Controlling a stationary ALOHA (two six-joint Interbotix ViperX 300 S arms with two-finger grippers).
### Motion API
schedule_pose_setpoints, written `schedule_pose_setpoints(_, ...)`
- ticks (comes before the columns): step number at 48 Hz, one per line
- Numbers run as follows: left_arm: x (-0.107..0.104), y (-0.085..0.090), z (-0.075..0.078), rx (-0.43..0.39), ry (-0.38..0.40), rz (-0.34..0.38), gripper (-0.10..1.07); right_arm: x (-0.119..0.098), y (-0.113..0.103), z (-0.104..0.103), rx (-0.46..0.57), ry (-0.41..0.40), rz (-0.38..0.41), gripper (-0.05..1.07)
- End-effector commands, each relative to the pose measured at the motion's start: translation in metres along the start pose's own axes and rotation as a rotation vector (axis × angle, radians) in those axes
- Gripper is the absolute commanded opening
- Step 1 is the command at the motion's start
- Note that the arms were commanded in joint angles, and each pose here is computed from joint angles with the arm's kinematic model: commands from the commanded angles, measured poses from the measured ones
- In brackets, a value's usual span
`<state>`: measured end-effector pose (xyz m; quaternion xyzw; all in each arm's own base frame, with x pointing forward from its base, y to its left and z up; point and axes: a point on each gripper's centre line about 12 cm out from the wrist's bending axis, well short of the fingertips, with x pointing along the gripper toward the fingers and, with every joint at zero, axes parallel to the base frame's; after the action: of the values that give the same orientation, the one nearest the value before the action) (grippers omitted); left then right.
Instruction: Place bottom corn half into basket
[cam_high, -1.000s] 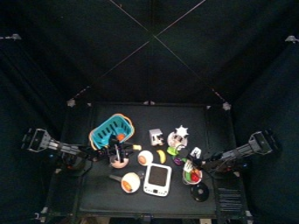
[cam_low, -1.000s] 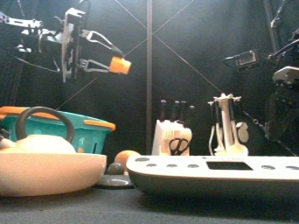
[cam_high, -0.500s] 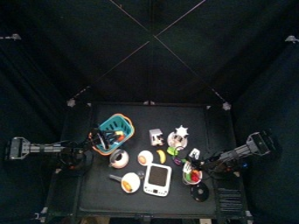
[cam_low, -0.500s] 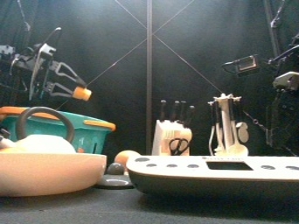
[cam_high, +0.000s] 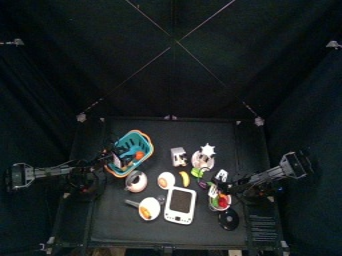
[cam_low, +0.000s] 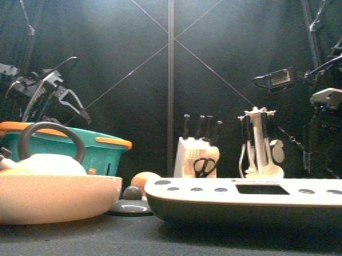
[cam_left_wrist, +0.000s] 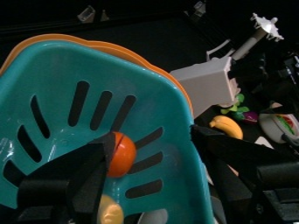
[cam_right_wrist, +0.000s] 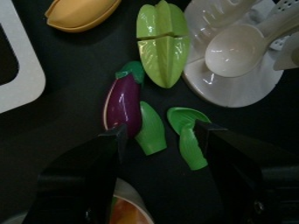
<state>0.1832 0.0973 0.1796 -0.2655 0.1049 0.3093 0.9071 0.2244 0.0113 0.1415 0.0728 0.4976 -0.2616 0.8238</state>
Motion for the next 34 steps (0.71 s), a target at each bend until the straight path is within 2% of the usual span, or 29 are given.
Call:
schedule_pose_setpoints(1, 0.001, -0.003, 0.005, 0.008, -0.013, -0.007, 1.02, -0.002, 0.0, 0.004, 0.005, -0.013, 0.008, 0.94)
schedule_pose_setpoints(7, 0.002, -0.009, 0.011, 0.031, -0.027, -0.03, 1.02, -0.003, 0.001, 0.006, 0.006, -0.018, 0.01, 0.94)
schedule_pose_setpoints(14, 0.001, -0.028, 0.015, 0.106, -0.035, -0.108, 1.02, -0.005, 0.003, 0.01, 0.002, -0.034, 0.014, 0.94)
schedule_pose_setpoints(18, 0.001, -0.032, 0.016, 0.129, -0.038, -0.129, 1.02, -0.006, 0.003, 0.013, -0.003, -0.045, 0.015, 0.94)
schedule_pose_setpoints(34, 0.001, -0.034, 0.017, 0.133, -0.045, -0.136, 1.02, -0.012, 0.005, 0.022, 0.004, -0.075, 0.026, 0.94)
